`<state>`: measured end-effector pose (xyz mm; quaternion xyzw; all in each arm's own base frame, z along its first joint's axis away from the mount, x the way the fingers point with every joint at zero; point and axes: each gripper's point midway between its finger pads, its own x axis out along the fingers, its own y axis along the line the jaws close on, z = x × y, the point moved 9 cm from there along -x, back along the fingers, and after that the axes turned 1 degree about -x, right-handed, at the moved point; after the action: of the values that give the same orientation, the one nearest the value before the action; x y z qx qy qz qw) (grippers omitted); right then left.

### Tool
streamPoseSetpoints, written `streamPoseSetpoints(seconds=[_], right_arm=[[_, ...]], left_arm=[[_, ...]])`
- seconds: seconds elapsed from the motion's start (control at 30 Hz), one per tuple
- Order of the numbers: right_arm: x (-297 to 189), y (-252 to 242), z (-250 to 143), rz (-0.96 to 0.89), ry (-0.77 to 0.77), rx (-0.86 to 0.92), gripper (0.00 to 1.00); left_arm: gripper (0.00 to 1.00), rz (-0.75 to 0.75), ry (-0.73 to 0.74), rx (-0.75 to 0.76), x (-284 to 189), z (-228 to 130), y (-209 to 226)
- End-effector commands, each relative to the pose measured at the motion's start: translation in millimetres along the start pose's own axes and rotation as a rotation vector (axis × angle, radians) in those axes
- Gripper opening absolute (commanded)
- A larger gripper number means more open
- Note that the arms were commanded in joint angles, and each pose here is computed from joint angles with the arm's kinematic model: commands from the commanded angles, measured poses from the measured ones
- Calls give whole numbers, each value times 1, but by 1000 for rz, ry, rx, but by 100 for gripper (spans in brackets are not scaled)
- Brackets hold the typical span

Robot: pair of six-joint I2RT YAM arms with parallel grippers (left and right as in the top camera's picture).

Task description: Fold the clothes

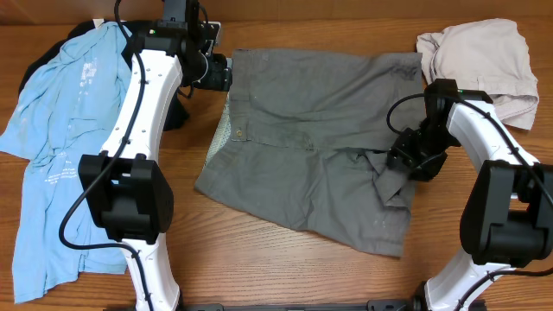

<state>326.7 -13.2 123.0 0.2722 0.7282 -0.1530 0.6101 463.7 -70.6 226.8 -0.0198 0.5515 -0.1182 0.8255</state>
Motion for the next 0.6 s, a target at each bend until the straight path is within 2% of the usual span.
streamPoseSetpoints(seconds=[0.0,0.07,0.13,0.37,0.4,0.47,0.53,0.57], right_arm=[[-6,3,2,46,-33,6,23],[-9,2,8,63,-61,13,7],[-18,-6,19,81,-98,35,4],[-38,-49,57,124,-224,81,7],[-40,-54,60,140,-237,70,16],[-42,-57,65,175,-252,26,44],[-43,-55,66,208,-258,-32,79],[-44,-54,66,223,-256,-57,91]], left_arm=[[73,-1,-8,22,-5,0,-1],[73,-1,-6,22,-5,0,-1],[72,-1,-6,22,-5,0,-1],[72,-1,-7,22,-5,0,-1],[72,-1,-8,22,-5,0,-1],[72,-1,-10,22,-5,0,-1],[72,-1,-14,23,-5,1,-1],[72,-1,-20,24,-5,2,-2]])
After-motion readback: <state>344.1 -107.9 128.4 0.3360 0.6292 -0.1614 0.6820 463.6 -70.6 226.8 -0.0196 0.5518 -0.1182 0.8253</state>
